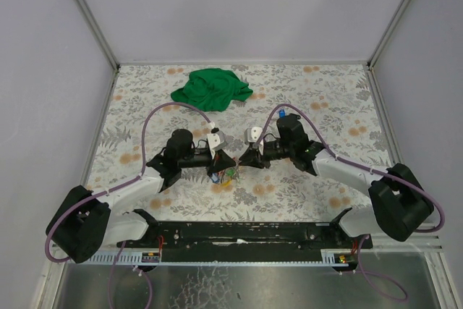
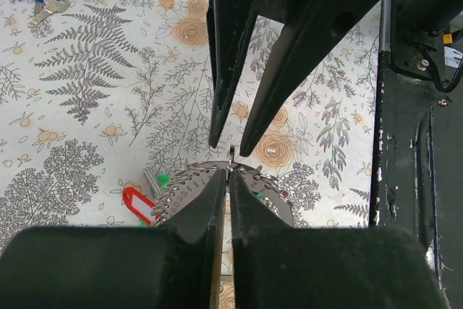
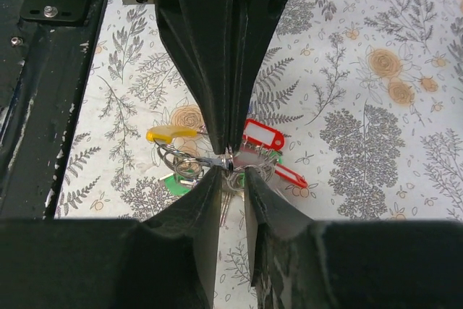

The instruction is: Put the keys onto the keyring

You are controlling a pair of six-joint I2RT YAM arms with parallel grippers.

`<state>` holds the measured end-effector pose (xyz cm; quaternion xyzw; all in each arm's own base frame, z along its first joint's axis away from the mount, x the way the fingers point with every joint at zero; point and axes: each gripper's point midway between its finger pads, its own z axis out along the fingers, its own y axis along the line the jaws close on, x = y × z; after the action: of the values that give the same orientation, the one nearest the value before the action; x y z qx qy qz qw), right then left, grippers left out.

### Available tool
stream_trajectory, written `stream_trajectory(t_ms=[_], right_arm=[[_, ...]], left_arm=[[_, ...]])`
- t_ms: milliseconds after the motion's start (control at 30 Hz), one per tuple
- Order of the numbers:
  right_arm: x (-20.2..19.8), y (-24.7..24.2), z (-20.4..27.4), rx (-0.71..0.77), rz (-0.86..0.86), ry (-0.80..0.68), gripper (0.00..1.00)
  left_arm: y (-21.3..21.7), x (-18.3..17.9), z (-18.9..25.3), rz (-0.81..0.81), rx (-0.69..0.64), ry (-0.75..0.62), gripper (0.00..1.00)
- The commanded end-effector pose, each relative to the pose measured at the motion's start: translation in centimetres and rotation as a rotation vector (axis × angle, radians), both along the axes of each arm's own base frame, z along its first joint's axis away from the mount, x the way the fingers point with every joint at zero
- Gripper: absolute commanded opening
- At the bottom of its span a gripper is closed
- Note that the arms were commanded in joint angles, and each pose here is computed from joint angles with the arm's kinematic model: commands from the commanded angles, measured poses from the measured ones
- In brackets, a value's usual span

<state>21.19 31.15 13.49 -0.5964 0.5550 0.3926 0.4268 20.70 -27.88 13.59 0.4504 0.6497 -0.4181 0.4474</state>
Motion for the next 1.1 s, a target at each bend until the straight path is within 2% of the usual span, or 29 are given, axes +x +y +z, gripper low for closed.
stream_trajectory(t_ms=[0,333,433,633,767,900,1067], right_arm=[[0.6,1.0,2.0,0.042,0.041,-0.044,0.25],[0.5,1.5,1.5,0.027,0.061,-0.023,0.17],[0.5,1.4,1.1,0.014,0.061,-0.019,0.11],[0.5,1.5,1.5,0.042,0.049,-0.020,0.01],[0.1,1.7,1.9,0.081,0.062,-0.016,0.00],[0.0,1.8,2.3,0.107,0.065,-0.017,0.00],[-0.4,1.9,2.4,0.133,0.071,-0.003,0.00]], left_arm=[[-0.6,0.6,1.7,-0.005,-0.021,-0.058,0.00],[-0.8,0.6,1.3,-0.010,0.001,-0.045,0.00],[-0.9,0.4,1.3,-0.014,0.003,-0.046,0.01],[-0.7,0.5,1.4,0.003,-0.021,-0.068,0.11],[-0.3,0.7,1.1,0.029,-0.046,-0.077,0.21],[0.1,1.0,1.0,0.043,-0.075,-0.072,0.26],[0.4,1.4,1.2,0.066,-0.097,-0.079,0.28]])
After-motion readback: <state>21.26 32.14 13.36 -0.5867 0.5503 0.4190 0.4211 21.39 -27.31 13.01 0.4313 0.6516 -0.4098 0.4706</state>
